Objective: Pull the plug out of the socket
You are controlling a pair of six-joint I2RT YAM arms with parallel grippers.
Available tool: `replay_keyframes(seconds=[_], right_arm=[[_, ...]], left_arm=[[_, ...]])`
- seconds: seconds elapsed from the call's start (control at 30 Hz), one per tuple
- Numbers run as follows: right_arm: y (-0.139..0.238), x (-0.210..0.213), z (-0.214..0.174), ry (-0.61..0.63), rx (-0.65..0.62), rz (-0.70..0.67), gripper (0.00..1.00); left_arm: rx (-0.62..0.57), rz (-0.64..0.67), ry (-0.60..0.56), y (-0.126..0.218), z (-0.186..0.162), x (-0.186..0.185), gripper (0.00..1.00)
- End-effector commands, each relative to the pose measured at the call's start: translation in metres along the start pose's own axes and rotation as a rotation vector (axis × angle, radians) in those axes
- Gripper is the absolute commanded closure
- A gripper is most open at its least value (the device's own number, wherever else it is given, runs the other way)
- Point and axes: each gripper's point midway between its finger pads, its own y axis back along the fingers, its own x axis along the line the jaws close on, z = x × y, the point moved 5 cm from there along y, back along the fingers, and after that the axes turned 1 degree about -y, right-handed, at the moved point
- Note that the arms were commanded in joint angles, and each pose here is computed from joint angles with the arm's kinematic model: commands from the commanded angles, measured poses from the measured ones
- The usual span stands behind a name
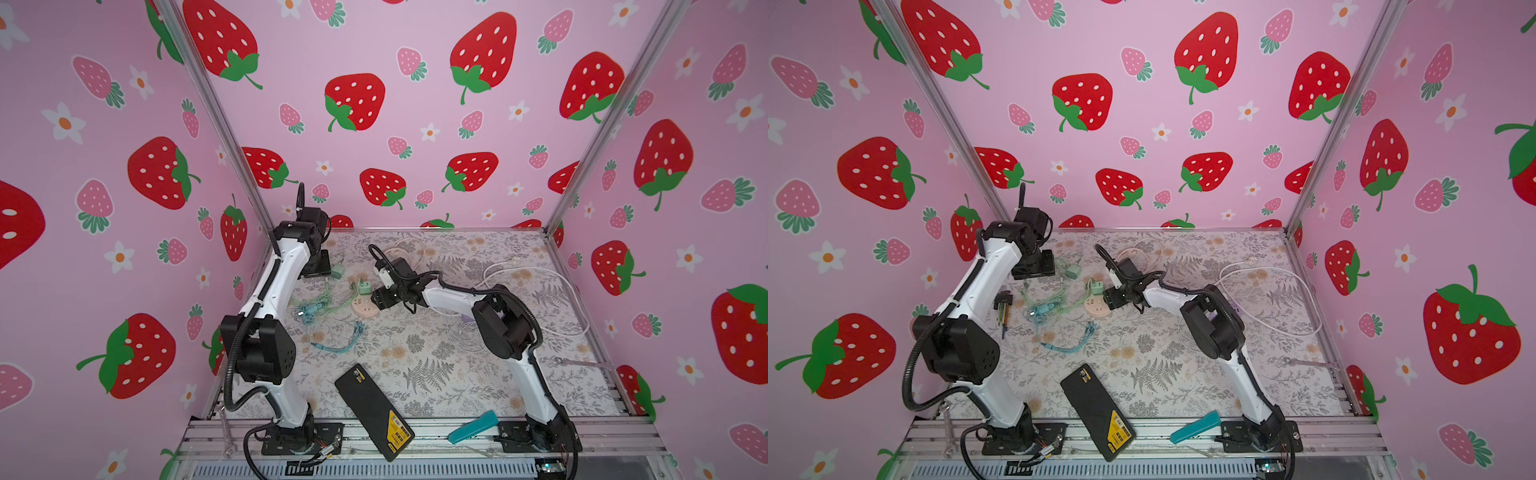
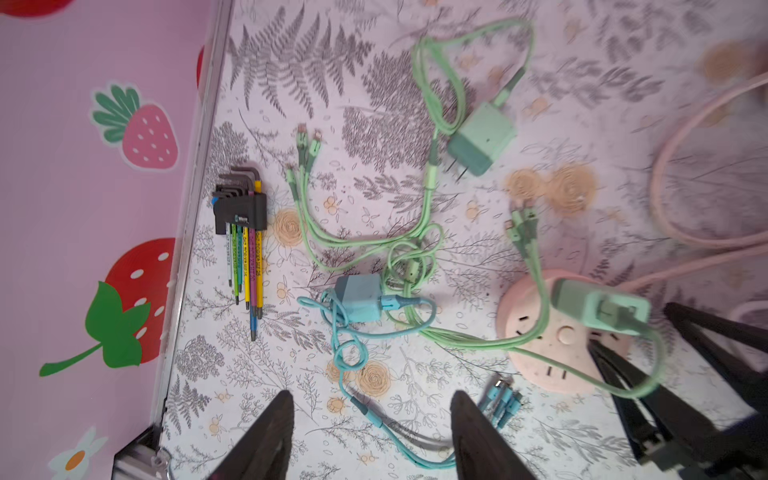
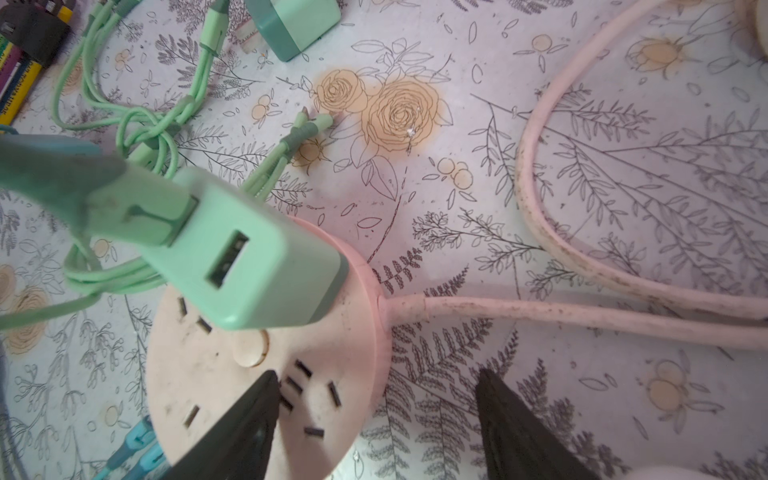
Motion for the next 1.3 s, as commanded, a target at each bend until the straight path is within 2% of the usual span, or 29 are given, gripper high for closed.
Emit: replay_keyframes(seconds=[0.0, 0.23, 0.33, 0.47, 0.6, 0.73, 0.93, 1.17, 1.27], right_arm=[[-0.036, -0.071, -0.131, 0.024, 0.428, -0.299, 0.24], [-0.034, -0.071, -0.129, 0.024, 0.42, -0.303, 0.24], [-0.031, -0.07, -0.126, 0.026, 0.405, -0.306, 0.24], [-0.027, -0.069, -0.121, 0.03, 0.386, -0.303, 0.24], [-0.026, -0.069, -0.12, 0.031, 0.382, -0.305, 0.24], [-0.018, -0.065, -0.108, 0.039, 0.333, -0.291, 0.24], [-0.011, -0.039, -0.076, 0.051, 0.255, -0.129, 0.21], [0.018, -0.032, -0.051, 0.069, 0.181, -0.118, 0.15], [0.036, -0.032, -0.045, 0.067, 0.145, -0.116, 0.13]], left_arm=[[-0.093, -0.127, -0.021, 0.014, 0.006, -0.015, 0.39], [-0.233, -0.494, -0.091, 0.018, -0.002, -0.057, 0.37], [-0.23, -0.567, -0.146, 0.003, -0.007, -0.072, 0.38], [-0.237, -0.601, -0.214, -0.016, -0.014, -0.082, 0.39], [-0.272, -0.624, -0.288, -0.032, -0.022, -0.088, 0.35], [-0.269, -0.648, -0.306, -0.045, -0.025, -0.093, 0.33], [-0.237, -0.605, -0.299, -0.051, -0.027, -0.089, 0.34], [-0.248, -0.591, -0.338, -0.054, -0.036, -0.085, 0.33], [-0.225, -0.517, -0.409, -0.062, -0.037, -0.087, 0.33]])
